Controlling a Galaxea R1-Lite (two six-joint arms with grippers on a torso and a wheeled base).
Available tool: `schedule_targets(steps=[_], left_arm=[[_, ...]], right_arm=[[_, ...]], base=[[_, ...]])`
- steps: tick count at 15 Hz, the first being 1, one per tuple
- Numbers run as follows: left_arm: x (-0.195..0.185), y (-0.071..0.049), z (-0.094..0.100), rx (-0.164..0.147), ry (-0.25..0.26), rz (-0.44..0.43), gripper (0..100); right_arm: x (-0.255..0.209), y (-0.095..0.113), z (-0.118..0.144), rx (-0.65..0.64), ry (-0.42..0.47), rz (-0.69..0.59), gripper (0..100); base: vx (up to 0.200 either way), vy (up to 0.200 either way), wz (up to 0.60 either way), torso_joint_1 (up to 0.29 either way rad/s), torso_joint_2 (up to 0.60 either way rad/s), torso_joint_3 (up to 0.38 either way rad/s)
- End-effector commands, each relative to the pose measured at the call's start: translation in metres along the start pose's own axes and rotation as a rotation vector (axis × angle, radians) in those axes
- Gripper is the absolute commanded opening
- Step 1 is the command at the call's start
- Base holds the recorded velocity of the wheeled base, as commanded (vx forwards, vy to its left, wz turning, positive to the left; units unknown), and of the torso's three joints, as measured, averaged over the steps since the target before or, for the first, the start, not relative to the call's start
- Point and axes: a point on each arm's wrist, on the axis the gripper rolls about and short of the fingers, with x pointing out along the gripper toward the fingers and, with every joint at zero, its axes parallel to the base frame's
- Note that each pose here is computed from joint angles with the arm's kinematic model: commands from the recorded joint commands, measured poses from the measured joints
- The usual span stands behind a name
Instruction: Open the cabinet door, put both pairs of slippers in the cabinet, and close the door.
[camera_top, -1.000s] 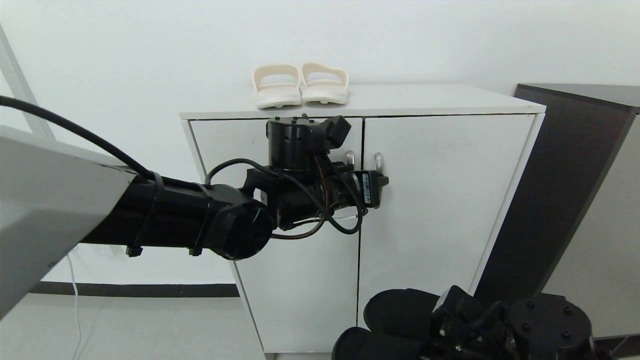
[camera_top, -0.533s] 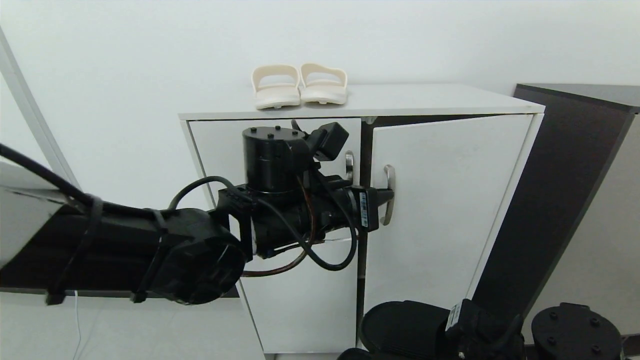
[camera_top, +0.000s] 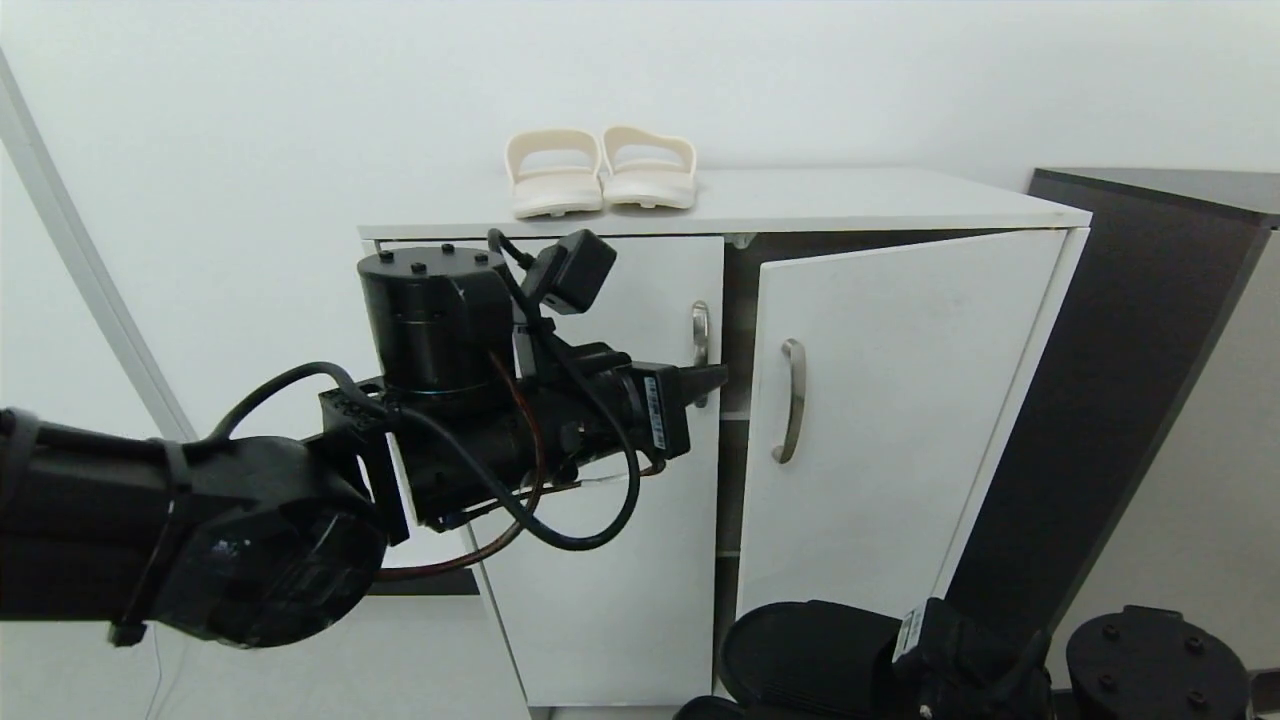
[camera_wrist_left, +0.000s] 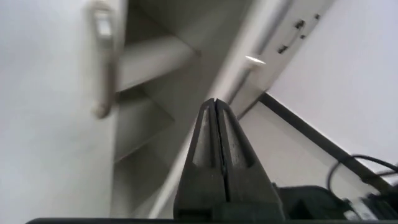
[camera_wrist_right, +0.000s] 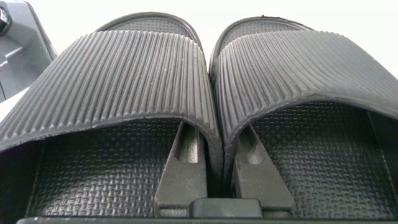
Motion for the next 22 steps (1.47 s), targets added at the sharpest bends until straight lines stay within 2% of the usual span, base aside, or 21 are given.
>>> schedule_targets(steps=[1, 3, 5, 12, 14, 16, 17, 19, 21, 22], left_arm=[[0.012, 0.015, -0.003, -0.003, -0.006, 0.028, 0], [0.031, 0.024, -0.006, 0.009, -0.043, 0.023, 0], [0.043, 0.025, -0.002, 0.014, -0.056, 0.016, 0], [0.063, 0.019, -0.007, 0.016, -0.055, -0.012, 0], [0.066, 0.02, -0.007, 0.017, -0.062, -0.001, 0], [0.068, 0.015, -0.009, 0.018, -0.069, 0.001, 0], [0.068, 0.004, -0.012, 0.02, -0.062, -0.021, 0], [0.067, -0.03, -0.015, 0.024, -0.066, -0.081, 0], [0.066, -0.054, -0.019, 0.028, -0.074, -0.146, 0], [0.066, -0.058, -0.019, 0.028, -0.079, -0.16, 0]], right_arm=[[0.0, 0.001, 0.0, -0.002, -0.001, 0.005, 0], [0.0, 0.001, 0.0, -0.002, -0.001, 0.005, 0], [0.0, 0.001, 0.0, -0.002, -0.001, 0.005, 0], [0.0, 0.003, -0.003, -0.007, 0.014, 0.012, 0], [0.0, 0.006, -0.004, -0.012, 0.019, 0.023, 0], [0.0, 0.006, -0.005, -0.013, 0.021, 0.026, 0], [0.0, 0.006, -0.005, -0.013, 0.022, 0.026, 0], [-0.001, 0.01, -0.006, -0.02, 0.025, 0.038, 0], [-0.002, 0.011, -0.005, -0.023, 0.022, 0.041, 0], [-0.002, 0.011, -0.005, -0.021, 0.022, 0.041, 0]], base=[[0.0, 0.0, 0.0, 0.0, 0.0, 0.0], [0.0, 0.0, 0.0, 0.0, 0.0, 0.0], [0.0, 0.0, 0.0, 0.0, 0.0, 0.0], [0.0, 0.0, 0.0, 0.0, 0.0, 0.0], [-0.2, 0.0, 0.0, 0.007, 0.0, 0.002], [-0.2, 0.0, 0.0, 0.007, 0.0, -0.005], [-0.2, 0.0, 0.0, -0.002, 0.0, 0.002], [-0.2, 0.0, 0.0, 0.002, 0.0, 0.0], [-0.1, 0.0, 0.0, 0.004, 0.0, 0.001], [0.0, 0.0, 0.0, 0.0, 0.0, 0.0]])
